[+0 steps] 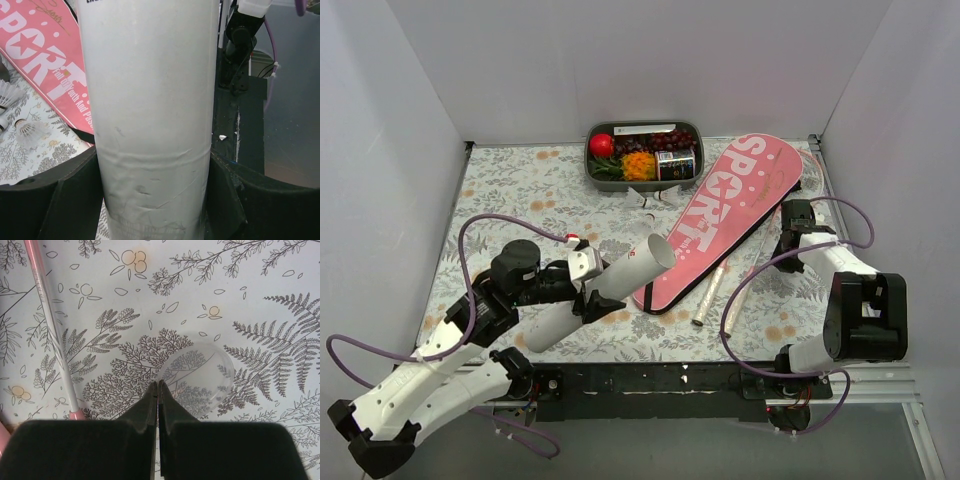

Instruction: Pack up the badminton gear

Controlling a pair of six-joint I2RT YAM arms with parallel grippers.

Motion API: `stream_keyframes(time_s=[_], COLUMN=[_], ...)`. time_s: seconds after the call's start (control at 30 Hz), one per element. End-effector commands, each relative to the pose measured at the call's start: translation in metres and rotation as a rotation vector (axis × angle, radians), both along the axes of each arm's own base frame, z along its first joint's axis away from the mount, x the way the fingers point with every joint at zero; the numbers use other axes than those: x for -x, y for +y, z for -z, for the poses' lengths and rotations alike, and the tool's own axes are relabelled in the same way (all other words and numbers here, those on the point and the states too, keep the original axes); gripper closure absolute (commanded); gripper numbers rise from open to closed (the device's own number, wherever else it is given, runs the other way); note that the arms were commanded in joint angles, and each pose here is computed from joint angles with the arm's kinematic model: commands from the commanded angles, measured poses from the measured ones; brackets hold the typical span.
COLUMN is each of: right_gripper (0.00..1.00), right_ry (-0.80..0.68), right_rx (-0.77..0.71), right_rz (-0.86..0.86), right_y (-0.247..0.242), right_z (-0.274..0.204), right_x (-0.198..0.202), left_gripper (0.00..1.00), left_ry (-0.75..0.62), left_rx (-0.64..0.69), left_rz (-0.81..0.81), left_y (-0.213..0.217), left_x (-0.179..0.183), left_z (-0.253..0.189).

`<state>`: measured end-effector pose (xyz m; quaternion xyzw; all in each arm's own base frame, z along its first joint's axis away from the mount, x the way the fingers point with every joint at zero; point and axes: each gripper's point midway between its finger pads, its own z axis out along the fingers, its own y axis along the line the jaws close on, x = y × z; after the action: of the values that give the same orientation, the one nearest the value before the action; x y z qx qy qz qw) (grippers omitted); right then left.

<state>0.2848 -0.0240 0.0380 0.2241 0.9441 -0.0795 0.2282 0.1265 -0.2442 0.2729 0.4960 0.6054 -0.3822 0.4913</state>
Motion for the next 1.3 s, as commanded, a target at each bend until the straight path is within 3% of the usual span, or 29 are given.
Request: stream_keyframes(time_s=[0.0, 0.03, 0.07, 0.17, 0.27, 0.37, 0.47, 0.67, 0.8, 0.9, 1.1, 1.13, 1.27], right_gripper=[0.97, 0.92, 0.80, 0.64, 0.54, 0.52, 0.51, 0.49, 0.49, 0.47, 0.36, 0.34, 0.33], right_ry=[-0.059, -0.057, -0.058, -0.054, -0.062, -0.081, -0.200, -0.389, -0.416, -0.477, -0.522, -0.573, -0.545], right_rx=[0.017, 0.017, 0.018, 0.010, 0.002, -0.012, -0.052, -0.151, -0.323, -0.450, -0.670, -0.684, -0.734], right_rz=[0.036, 0.035, 0.034, 0.028, 0.025, 0.017, -0.025, -0.366, -0.600, -0.650, -0.660, -0.674, -0.640], right_y=[-0.006, -0.006, -0.006, -0.004, -0.003, 0.000, 0.013, 0.102, 0.172, 0.201, 0.239, 0.244, 0.253], right_z=[-0.007, -0.006, -0.007, -0.006, -0.009, -0.023, -0.063, -0.152, -0.155, -0.156, -0.144, -0.149, -0.125], right_x=[-0.019, -0.019, -0.020, -0.018, -0.018, -0.021, -0.040, -0.091, -0.113, -0.131, -0.155, -0.164, -0.183], left_gripper=[0.97, 0.97, 0.97, 0.97, 0.97, 0.97, 0.97, 0.96, 0.96, 0.96, 0.97, 0.97, 0.97], left_ry=[-0.062, -0.061, -0.058, -0.052, -0.057, -0.059, -0.059, -0.052, -0.045, -0.034, -0.018, -0.017, -0.017], left_rx=[0.089, 0.094, 0.097, 0.112, 0.118, 0.119, 0.123, 0.138, 0.158, 0.174, 0.204, 0.208, 0.225], left_rz=[0.029, 0.033, 0.036, 0.052, 0.057, 0.061, 0.069, 0.082, 0.072, 0.069, 0.053, 0.053, 0.050], left_y=[0.001, 0.001, 0.000, -0.003, -0.005, -0.007, -0.008, -0.011, -0.009, -0.009, -0.009, -0.009, -0.008], left_x=[0.010, 0.011, 0.011, 0.012, 0.012, 0.010, 0.011, 0.012, 0.013, 0.015, 0.014, 0.015, 0.015], left_z=[-0.036, -0.037, -0.037, -0.039, -0.041, -0.042, -0.045, -0.054, -0.056, -0.061, -0.065, -0.066, -0.074])
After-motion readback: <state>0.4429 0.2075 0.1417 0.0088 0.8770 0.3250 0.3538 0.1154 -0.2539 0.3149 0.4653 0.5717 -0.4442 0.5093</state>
